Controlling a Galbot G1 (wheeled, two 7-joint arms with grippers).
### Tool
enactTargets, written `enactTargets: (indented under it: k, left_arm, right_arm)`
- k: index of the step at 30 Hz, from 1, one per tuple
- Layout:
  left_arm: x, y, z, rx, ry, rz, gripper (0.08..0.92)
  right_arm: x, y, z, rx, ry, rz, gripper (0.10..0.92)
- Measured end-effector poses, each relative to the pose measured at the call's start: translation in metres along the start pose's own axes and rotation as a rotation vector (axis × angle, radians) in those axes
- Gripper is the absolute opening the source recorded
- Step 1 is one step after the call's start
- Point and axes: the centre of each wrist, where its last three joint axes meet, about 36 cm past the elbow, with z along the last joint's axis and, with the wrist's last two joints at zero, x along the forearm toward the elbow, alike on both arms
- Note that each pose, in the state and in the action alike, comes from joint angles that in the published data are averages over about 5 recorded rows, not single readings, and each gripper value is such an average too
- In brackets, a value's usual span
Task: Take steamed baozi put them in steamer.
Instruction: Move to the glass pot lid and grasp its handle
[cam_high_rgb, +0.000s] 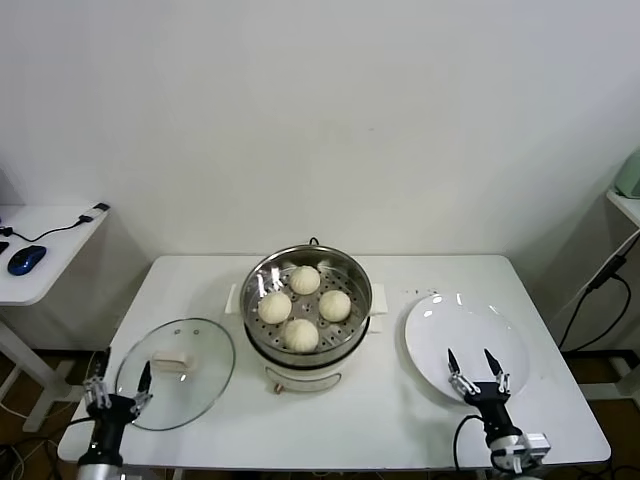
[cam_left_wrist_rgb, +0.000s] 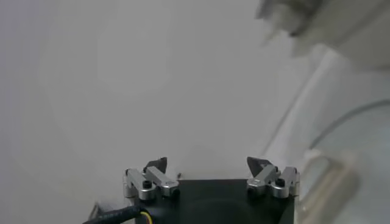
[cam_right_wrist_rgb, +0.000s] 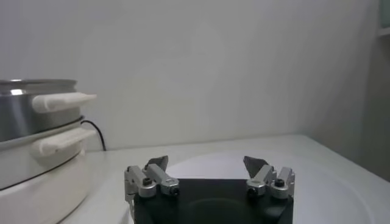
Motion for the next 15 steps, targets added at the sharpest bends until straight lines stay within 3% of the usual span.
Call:
enactTargets:
  k: [5,15]
  left_arm:
    - [-0.002,-0.010,0.015,-0.133,-0.049,0.064,0.823]
    - [-0.016,-0.023,0.023,-0.266,-0.075,0.123,0.823]
  right_arm:
    - [0.008,0.005,0.002,-0.005,0.005,0.017,0.823]
    - [0.021,0.010,0.001,-0.008,0.004,0.040,0.823]
